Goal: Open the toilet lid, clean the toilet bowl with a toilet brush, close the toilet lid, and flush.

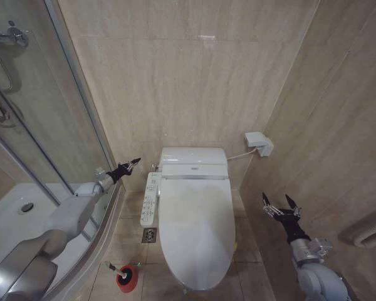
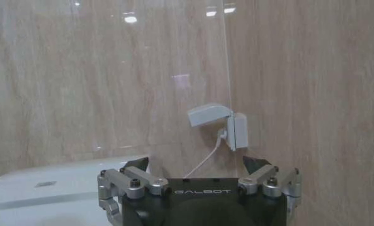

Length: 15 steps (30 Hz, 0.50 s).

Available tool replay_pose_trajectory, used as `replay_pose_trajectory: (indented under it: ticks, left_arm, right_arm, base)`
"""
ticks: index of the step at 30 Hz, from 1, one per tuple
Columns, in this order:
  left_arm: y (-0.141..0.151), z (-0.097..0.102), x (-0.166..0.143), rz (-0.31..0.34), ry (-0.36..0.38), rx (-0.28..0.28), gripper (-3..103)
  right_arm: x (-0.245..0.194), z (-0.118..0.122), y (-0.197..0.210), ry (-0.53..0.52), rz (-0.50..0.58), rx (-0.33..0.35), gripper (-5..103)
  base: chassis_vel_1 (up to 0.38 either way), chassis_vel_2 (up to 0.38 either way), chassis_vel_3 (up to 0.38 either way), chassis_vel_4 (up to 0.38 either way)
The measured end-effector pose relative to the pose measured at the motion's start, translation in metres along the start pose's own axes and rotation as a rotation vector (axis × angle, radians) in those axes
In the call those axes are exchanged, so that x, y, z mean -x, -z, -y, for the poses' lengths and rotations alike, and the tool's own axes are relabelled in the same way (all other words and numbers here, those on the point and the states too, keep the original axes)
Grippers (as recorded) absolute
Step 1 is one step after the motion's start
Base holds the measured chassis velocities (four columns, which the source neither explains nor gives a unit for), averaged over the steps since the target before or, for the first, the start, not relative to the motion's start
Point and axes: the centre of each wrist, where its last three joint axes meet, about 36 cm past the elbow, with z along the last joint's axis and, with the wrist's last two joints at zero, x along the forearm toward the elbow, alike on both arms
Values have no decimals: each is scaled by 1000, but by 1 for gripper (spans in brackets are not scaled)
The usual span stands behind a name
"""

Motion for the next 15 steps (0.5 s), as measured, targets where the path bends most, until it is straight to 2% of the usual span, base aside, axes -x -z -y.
replay_pose_trajectory:
  ticks: [5,15]
  left_arm:
    - [-4,5,8,-27,-31,11,0]
    - [-4,-3,7,-75,-52,25,0]
  right_arm:
    - [0,0,0,0,0,0,100]
    - [0,0,0,0,0,0,100]
  base:
    - [0,0,0,0]
    - [0,0,0,0]
